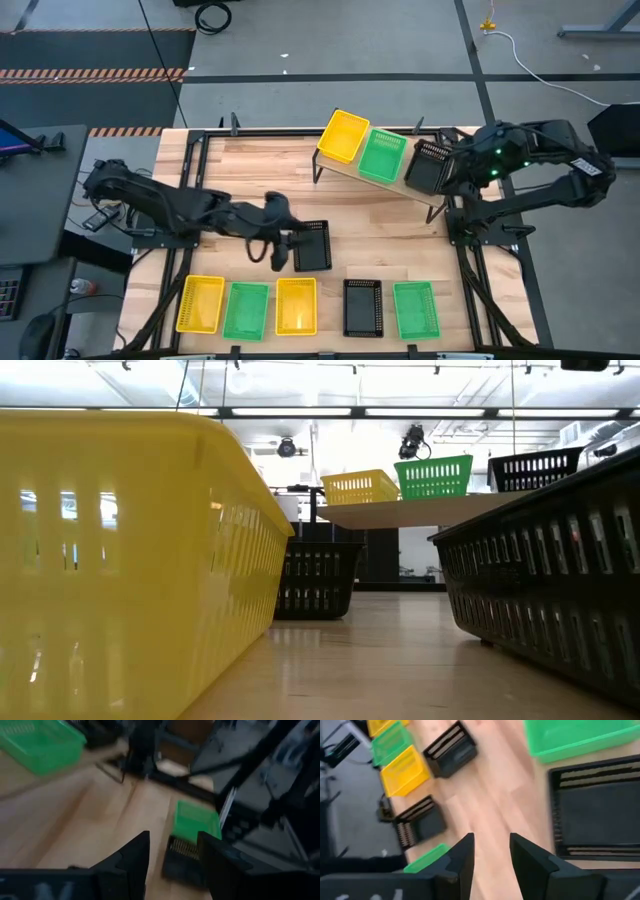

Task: Stack baskets on shelf by color
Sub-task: Stack the right yellow bin on the yellow bin

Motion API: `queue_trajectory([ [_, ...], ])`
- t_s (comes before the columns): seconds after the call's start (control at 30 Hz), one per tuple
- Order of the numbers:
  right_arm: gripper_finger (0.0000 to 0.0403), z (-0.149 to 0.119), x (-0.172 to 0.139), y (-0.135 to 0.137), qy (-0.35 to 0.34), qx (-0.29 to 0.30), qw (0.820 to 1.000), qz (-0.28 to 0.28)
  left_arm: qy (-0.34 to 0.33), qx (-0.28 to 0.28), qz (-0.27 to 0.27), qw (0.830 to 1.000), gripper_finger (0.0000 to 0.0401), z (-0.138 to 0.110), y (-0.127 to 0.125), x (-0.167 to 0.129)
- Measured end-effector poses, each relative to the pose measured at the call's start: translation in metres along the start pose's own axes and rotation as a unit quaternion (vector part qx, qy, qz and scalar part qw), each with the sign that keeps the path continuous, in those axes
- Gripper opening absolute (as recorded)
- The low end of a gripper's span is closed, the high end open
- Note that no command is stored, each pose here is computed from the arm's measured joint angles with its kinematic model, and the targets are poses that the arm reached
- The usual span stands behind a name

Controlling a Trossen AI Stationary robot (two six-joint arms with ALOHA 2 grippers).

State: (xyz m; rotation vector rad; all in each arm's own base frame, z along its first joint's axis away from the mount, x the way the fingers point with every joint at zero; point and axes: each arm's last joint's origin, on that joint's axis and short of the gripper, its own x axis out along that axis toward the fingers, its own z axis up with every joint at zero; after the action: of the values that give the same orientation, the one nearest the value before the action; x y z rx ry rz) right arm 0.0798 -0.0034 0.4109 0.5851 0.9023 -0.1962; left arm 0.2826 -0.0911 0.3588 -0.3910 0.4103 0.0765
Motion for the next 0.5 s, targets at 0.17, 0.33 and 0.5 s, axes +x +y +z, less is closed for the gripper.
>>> queue_trajectory([
  [0.17,0.0134,0.001,0.007,0.008,0.036,-0.001,0.999,0.017,0.111,0.02,-0.014,0.994,0.0172,-0.026,0.002,0.028],
  [0.33,0.0133,0.002,0.014,0.015,0.051,0.006,0.999,0.011,0.215,0.017,-0.032,0.976,0.0172,-0.049,0.004,0.045],
  [0.5,0.0133,0.001,0.016,0.019,0.061,0.017,0.998,0.011,0.239,0.026,-0.042,0.97,0.0189,-0.058,0.003,0.055],
])
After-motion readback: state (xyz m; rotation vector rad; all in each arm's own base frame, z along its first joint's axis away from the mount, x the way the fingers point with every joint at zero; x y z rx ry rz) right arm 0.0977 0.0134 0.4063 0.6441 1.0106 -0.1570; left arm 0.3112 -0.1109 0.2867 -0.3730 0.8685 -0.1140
